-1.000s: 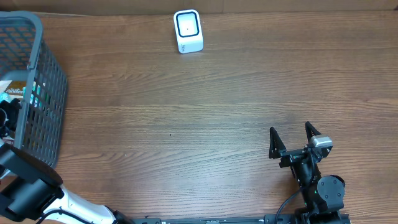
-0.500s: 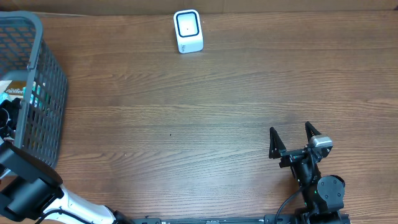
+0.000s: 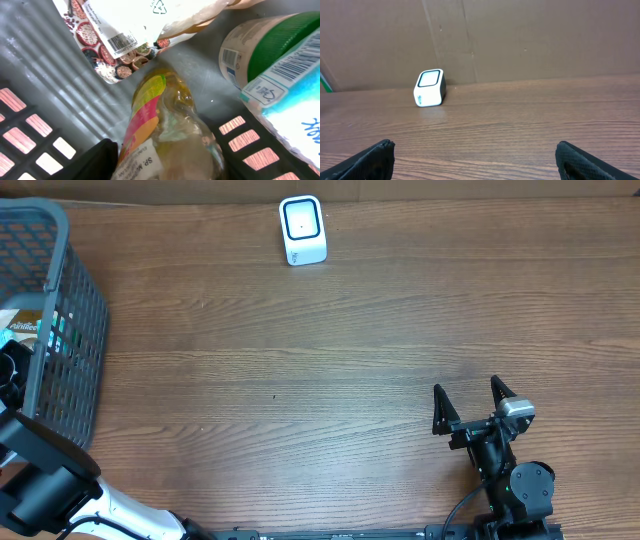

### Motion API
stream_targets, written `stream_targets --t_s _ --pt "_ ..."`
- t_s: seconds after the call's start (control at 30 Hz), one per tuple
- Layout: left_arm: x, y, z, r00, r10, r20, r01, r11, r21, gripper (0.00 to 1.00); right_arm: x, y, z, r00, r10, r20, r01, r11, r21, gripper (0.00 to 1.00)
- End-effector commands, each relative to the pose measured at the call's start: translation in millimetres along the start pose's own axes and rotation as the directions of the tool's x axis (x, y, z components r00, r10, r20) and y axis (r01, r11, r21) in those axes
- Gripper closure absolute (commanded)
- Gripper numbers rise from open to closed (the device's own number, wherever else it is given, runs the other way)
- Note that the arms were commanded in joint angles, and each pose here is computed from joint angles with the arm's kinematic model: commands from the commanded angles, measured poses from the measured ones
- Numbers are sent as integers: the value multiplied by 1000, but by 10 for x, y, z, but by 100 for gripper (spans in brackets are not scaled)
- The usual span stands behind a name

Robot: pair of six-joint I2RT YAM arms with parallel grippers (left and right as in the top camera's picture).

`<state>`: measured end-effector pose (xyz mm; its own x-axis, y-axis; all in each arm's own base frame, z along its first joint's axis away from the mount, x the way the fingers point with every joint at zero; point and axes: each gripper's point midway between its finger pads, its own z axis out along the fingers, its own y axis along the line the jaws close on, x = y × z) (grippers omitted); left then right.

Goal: Scan the item barcode
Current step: 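Close the left gripper on the yellow dish-soap bottle's neck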

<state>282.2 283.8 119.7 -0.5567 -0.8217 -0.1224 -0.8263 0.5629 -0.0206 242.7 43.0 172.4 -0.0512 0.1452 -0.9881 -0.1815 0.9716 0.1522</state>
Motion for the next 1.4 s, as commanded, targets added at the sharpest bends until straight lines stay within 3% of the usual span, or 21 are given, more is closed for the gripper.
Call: stream_targets --t_s 0.0,0.2,0.23,0.33,0.5,0.67,0.73,0.83,0.93,1.03,1.07,1.13,1.2,1.37 --pt "35 -32 44 1000 4 -20 -4 1000 26 43 25 10 1 1000 0 0 0 1000 -7 0" --pt "44 -53 43 1000 4 -24 -3 999 39 59 25 10 1 1000 0 0 0 1000 -7 0" --pt "45 -62 42 1000 4 -25 -3 999 44 59 25 10 1 1000 0 0 0 1000 -7 0" --pt "45 -62 42 1000 4 -25 -3 999 44 45 25 10 1 1000 0 0 0 1000 -7 0" --pt "42 -62 42 1000 4 -24 -3 999 44 42 25 10 1 1000 0 0 0 1000 -7 0" --pt "45 -62 43 1000 4 -25 -3 999 44 51 25 10 1 1000 0 0 0 1000 -7 0" --pt "46 -62 43 1000 4 -26 -3 999 44 60 25 10 1 1000 0 0 0 1000 -7 0" --pt "44 -62 43 1000 4 -25 -3 999 44 62 25 10 1 1000 0 0 0 1000 -7 0" --pt "46 -62 44 1000 3 -26 -2 999 44 60 25 10 1 1000 0 0 0 1000 -7 0" --pt "53 -60 44 999 -15 -29 17 999 43 45 25 10 1 1000 0 0 0 1000 -7 0" --pt "56 -60 45 999 -20 -31 21 999 42 44 25 10 1 1000 0 0 0 1000 -7 0" --pt "61 -58 45 999 -20 -33 21 999 41 56 25 10 1 1000 0 0 0 1000 -7 0" --pt "60 -58 44 999 -23 -32 24 999 41 61 25 10 1 1000 0 0 0 1000 -7 0" --pt "64 -54 44 998 -48 -35 50 998 38 64 25 10 1 1000 0 0 0 1000 -7 0"
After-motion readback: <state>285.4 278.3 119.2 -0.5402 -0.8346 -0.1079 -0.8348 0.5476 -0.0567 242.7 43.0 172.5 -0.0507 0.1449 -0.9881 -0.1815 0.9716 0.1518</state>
